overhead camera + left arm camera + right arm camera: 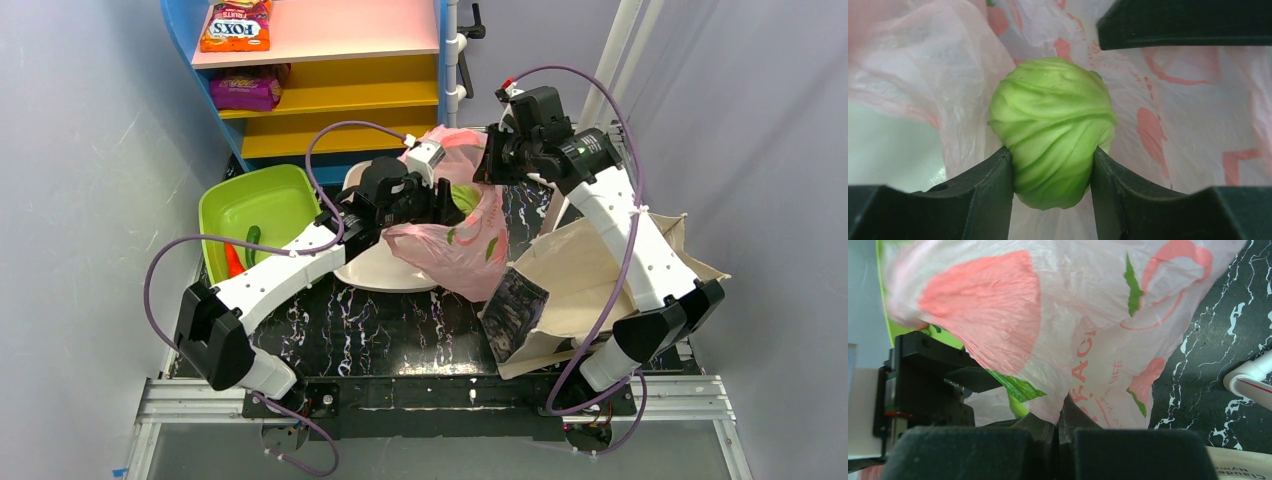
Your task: Place the food into the grocery bag and tie it
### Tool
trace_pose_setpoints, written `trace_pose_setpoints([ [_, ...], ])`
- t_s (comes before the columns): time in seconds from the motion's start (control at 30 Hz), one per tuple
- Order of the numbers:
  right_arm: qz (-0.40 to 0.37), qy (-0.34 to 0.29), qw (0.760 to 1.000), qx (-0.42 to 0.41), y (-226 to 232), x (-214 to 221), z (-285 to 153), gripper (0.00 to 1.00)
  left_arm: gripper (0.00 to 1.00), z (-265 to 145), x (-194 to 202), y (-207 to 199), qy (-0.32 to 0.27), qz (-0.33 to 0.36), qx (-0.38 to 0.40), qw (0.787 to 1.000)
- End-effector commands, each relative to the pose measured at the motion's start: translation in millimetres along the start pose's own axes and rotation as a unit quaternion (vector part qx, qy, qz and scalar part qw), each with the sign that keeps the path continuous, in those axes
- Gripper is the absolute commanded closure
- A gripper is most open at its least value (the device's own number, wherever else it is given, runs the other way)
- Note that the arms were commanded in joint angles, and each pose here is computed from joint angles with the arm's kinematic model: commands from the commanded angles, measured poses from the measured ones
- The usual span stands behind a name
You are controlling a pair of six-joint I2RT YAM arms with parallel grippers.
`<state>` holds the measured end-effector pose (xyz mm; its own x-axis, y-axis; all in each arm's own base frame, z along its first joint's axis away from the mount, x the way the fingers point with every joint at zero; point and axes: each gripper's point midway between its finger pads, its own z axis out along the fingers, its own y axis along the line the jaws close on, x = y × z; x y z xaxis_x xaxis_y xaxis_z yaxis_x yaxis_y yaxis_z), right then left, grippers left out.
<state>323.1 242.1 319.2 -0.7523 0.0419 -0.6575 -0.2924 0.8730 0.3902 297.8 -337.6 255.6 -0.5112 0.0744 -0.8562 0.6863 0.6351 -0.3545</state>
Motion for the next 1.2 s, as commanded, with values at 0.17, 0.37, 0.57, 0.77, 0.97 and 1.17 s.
trace_pose_setpoints([
  [0.17, 0.004, -0.032, 0.999, -0.029, 10, -11, -27, 0.99, 1.00, 9, -13, 12, -0.010, 0.011, -0.037, 0.999],
  [0.37, 0.003, -0.036, 0.999, -0.026, 7, -10, -33, 0.99, 1.00, -5, 12, 68, 0.030, 0.057, -0.176, 0.982],
  [0.57, 0.004, -0.034, 0.999, -0.029, 8, -11, -31, 0.99, 1.00, -15, 18, 83, 0.048, 0.070, -0.216, 0.973],
  [0.77, 0.006, -0.025, 0.999, -0.034, 9, -9, -25, 0.99, 0.99, -2, 11, 24, 0.044, 0.039, -0.061, 0.996],
  [0.97, 0.007, -0.020, 0.999, -0.035, 10, -8, -21, 0.99, 0.84, -3, 0, -17, 0.034, 0.015, 0.041, 0.998],
  [1.17, 0.008, -0.021, 0.999, -0.037, 11, -9, -20, 0.99, 0.74, 2, 3, -20, 0.029, 0.004, 0.054, 0.998],
])
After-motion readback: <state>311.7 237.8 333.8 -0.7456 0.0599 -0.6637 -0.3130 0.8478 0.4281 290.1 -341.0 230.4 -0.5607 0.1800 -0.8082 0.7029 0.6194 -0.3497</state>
